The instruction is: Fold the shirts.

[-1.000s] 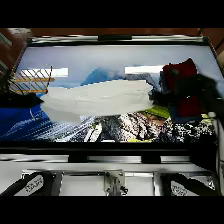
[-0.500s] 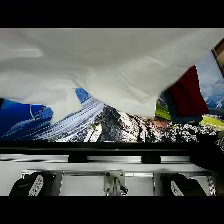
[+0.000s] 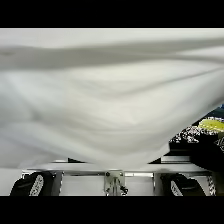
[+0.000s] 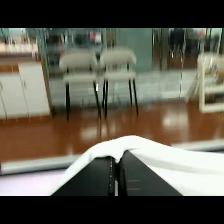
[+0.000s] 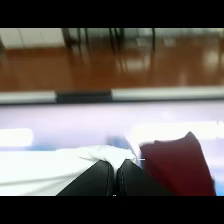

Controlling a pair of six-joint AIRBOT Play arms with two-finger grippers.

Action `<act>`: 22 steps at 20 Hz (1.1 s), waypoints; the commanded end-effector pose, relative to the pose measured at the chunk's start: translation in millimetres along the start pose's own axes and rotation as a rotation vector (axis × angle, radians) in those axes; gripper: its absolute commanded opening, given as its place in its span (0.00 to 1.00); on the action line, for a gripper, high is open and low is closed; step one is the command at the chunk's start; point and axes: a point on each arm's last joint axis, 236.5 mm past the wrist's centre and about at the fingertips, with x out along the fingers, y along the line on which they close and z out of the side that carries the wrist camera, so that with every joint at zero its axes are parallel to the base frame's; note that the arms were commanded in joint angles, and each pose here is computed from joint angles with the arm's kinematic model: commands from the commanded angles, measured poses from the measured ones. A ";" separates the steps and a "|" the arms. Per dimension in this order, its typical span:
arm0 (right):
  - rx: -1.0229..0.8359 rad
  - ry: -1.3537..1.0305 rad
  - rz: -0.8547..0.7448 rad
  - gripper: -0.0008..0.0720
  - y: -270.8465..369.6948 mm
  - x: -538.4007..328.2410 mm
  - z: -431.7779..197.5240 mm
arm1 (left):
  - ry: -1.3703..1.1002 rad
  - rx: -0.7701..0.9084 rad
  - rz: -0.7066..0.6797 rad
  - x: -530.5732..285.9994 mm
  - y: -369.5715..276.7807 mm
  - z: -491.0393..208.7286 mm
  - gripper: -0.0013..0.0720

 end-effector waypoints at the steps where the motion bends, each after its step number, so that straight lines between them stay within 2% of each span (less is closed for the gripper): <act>1: -0.012 0.377 -0.146 0.09 -34.4 60.0 -75.3 | 0.294 -0.021 -0.010 55.1 28.0 -101.6 0.07; 4: -0.008 0.662 -0.127 0.09 -30.4 146.3 -140.9 | 0.605 -0.181 -0.101 107.2 34.3 -222.9 0.07; 6: 0.019 0.790 -0.059 0.09 -15.5 214.8 -188.4 | 0.744 -0.209 -0.151 141.7 36.1 -293.8 0.07; 9: 0.080 0.879 0.006 0.09 -0.9 314.2 -264.4 | 0.873 -0.261 -0.183 200.4 34.8 -385.1 0.07; 12: 0.101 0.891 0.000 0.09 -4.3 376.0 -321.3 | 0.939 -0.299 -0.169 249.3 39.9 -460.0 0.07; 15: 0.112 0.801 -0.002 0.09 -6.5 416.5 -334.5 | 0.936 -0.322 -0.137 282.6 52.0 -497.8 0.07; 19: 0.166 0.592 0.012 0.09 -3.1 459.1 -309.9 | 0.838 -0.371 -0.063 315.4 67.5 -514.7 0.07; 22: 0.224 0.576 -0.008 0.09 -5.3 471.2 -319.6 | 0.839 -0.419 -0.049 320.9 67.0 -533.8 0.07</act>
